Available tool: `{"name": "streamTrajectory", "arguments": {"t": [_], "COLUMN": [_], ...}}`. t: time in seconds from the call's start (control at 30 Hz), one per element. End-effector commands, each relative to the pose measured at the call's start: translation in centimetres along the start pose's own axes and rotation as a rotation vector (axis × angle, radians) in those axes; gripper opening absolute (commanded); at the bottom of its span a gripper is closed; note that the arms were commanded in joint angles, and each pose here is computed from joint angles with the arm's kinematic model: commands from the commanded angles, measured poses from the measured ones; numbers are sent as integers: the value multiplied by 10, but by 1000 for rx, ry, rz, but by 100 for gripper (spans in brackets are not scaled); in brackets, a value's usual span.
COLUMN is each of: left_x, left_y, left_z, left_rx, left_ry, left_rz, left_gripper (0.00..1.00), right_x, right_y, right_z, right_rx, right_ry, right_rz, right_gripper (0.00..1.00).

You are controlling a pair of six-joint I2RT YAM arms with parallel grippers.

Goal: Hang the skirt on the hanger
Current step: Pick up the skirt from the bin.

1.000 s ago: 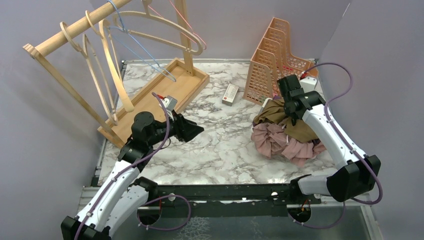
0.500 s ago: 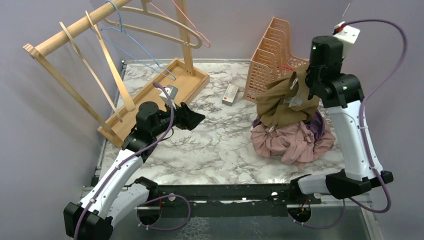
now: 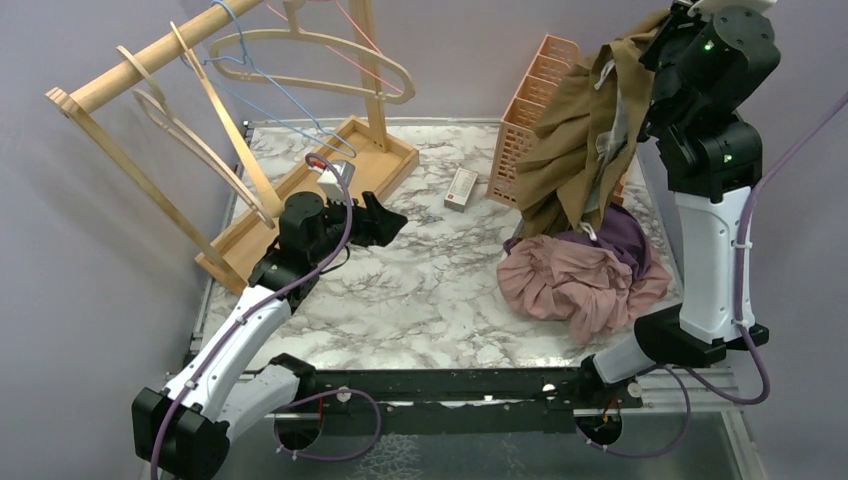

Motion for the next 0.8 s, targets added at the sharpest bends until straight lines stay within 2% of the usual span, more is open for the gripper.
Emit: {"name": "streamTrajectory", "arguments": {"t": [0.0, 0.23, 0.5, 0.63, 0.77], "left_x": [2, 5, 13, 18, 18], "left_y": [6, 14, 25, 29, 25], "left_z": [-11, -7, -8, -8, -5], "left_rx": [-12, 31, 43, 33, 37], "left_ry": [-23, -30, -50, -34, -11], "left_rz": [-58, -124, -216, -253, -229], "left_gripper": [74, 74, 75, 80, 80], "right_x": [25, 74, 118, 117, 98], "right_y": [48, 86, 104, 112, 131], "right_z": [-63, -85, -109, -97, -47], "right_rx": [-180, -364, -503, -565, -582], "right_ry": [-134, -73, -29, 60, 256], "right_rz": [-356, -709, -952, -969, -964], "right_gripper": [1, 1, 1, 1, 1]}}
Point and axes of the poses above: each gripper's point midway between its finger pads, its own x axis back along the fingers, its own y axis along the line the jaws close on, z = x × y, the point moved 3 cm from there along x, back along the fingers, and after that the axes turned 15 degrees about -x, right-handed, at the moved point
